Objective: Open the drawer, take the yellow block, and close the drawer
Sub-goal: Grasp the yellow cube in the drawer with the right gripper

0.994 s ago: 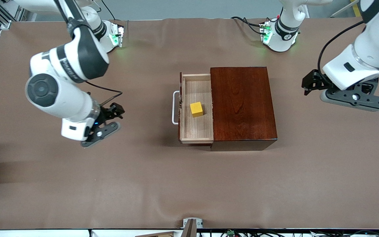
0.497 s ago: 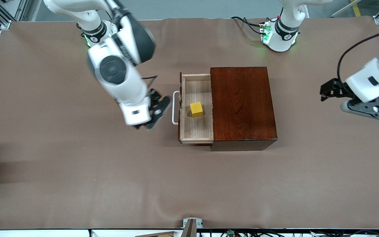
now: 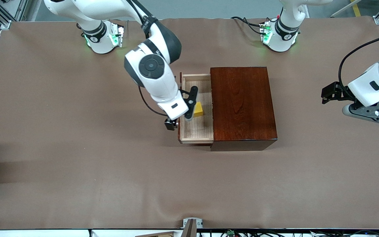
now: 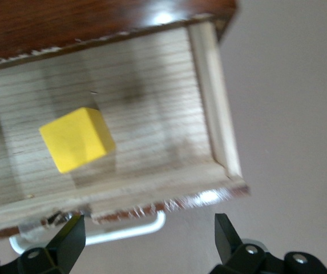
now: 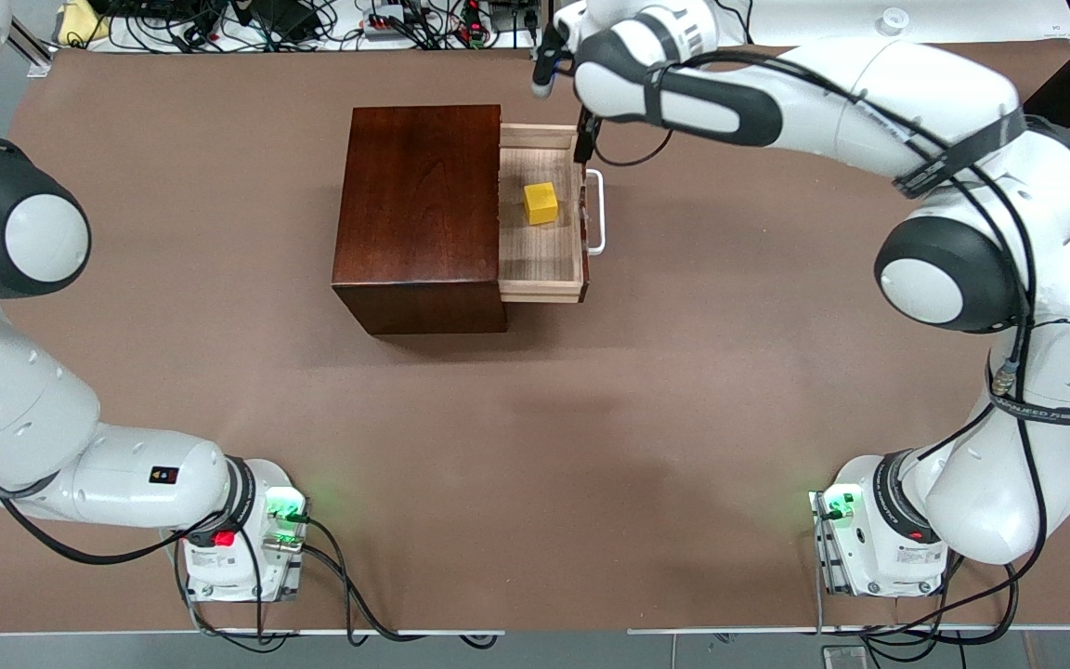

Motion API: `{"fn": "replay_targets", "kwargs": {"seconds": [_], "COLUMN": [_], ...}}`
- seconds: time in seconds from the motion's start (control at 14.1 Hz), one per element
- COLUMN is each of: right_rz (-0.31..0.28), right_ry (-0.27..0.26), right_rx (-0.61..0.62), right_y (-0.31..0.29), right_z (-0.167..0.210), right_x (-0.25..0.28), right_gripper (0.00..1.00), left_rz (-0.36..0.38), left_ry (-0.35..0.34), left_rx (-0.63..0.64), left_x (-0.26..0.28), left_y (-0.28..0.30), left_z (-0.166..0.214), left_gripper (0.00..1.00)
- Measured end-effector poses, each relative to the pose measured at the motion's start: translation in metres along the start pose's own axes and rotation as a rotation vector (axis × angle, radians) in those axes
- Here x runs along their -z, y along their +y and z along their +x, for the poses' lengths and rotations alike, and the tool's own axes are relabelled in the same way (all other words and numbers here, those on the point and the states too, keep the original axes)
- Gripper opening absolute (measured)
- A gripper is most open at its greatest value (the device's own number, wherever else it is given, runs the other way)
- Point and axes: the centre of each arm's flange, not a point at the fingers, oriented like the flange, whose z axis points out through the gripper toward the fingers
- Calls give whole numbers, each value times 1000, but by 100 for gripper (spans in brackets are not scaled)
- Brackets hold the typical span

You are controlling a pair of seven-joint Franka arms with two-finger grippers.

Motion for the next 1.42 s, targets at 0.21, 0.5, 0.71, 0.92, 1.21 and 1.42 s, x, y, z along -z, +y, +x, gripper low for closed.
{"fn": "replay_targets", "kwargs": {"seconds": [0.21, 0.5, 0.71, 0.92, 1.21, 1.42], "right_rz": [9, 25, 34, 43, 51, 50], "right_ry": [-3, -16, -25, -36, -46, -45], "right_rx": [47, 82, 100, 102, 107, 107], "right_y": [-23, -42, -53, -55, -59, -59], "right_z": [23, 39, 47, 47, 48, 48], "right_x": [-24, -49, -64, -75, -85, -85], "right_gripper": [100, 100, 100, 100, 93, 61], "left_rz": [0, -1, -1, -1, -1, -1], "left_ry": [-3, -8, -11, -11, -9, -8], "left_rx": [-7, -22, -40, -41, -41, -41], "left_x": [-1, -7, -13, -13, -13, -13], "left_y": [4, 12, 24, 24, 24, 24], "left_z": [1, 6, 12, 12, 13, 13], "left_gripper": [100, 100, 100, 100, 100, 100]}}
